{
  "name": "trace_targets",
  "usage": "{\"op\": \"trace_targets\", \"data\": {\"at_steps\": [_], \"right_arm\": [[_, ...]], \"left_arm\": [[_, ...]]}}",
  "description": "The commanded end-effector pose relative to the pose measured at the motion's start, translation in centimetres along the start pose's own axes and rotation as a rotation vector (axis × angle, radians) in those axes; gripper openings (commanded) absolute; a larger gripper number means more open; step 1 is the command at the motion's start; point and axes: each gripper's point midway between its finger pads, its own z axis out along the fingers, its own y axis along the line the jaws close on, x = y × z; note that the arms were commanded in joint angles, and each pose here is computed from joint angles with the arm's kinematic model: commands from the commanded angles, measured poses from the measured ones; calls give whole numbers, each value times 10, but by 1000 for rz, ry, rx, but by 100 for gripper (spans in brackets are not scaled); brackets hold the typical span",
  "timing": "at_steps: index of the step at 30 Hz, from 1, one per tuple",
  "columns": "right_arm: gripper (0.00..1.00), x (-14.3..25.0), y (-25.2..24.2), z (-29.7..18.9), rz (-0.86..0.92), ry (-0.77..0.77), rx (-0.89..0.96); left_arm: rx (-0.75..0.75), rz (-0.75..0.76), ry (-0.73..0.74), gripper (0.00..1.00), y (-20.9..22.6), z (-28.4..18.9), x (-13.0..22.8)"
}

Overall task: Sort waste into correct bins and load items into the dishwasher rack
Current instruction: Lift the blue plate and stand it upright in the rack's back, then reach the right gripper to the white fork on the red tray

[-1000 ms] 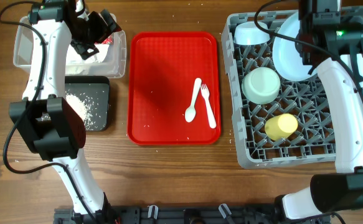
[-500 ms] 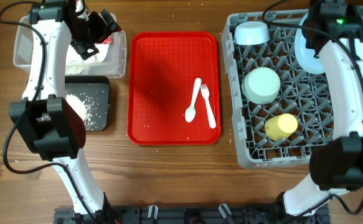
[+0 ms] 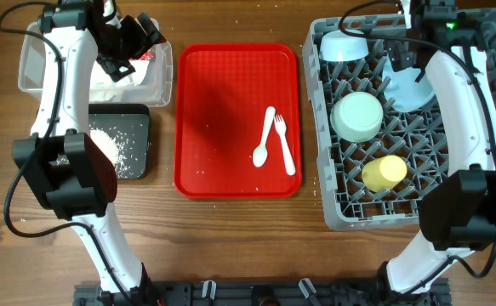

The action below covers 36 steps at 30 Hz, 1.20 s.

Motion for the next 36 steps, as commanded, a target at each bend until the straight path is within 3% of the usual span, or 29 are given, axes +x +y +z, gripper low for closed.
{"op": "trace_targets", "data": {"at_steps": [1, 4, 6, 11, 15, 18, 24, 30, 36], "right_arm": [[100, -18, -53, -85, 200, -199, 41], [100, -18, -70, -183, 295, -441, -72], [100, -23, -32, -254, 308, -639, -425], [100, -27, 25, -315, 241, -744, -901], [99, -37, 60, -280, 337, -545, -1057], [92, -46, 126, -270, 228, -437, -1112], [91, -36, 186, -249, 163, -288, -951], [85, 13, 242, -191, 64, -7, -788], [66, 54, 294, -122, -13, 236, -742]], "left_arm": [[7, 2, -23, 100, -4, -8, -3], [6, 2, -23, 100, -4, -8, -3], [7, 2, -23, 100, -4, -8, -3], [6, 2, -23, 100, -4, -8, -3], [7, 2, -23, 100, -4, -8, -3], [7, 2, -23, 100, -4, -8, -3], [7, 2, -23, 100, -4, -8, -3], [7, 2, -23, 100, -4, -8, -3], [7, 2, -23, 100, -4, -8, -3]]}}
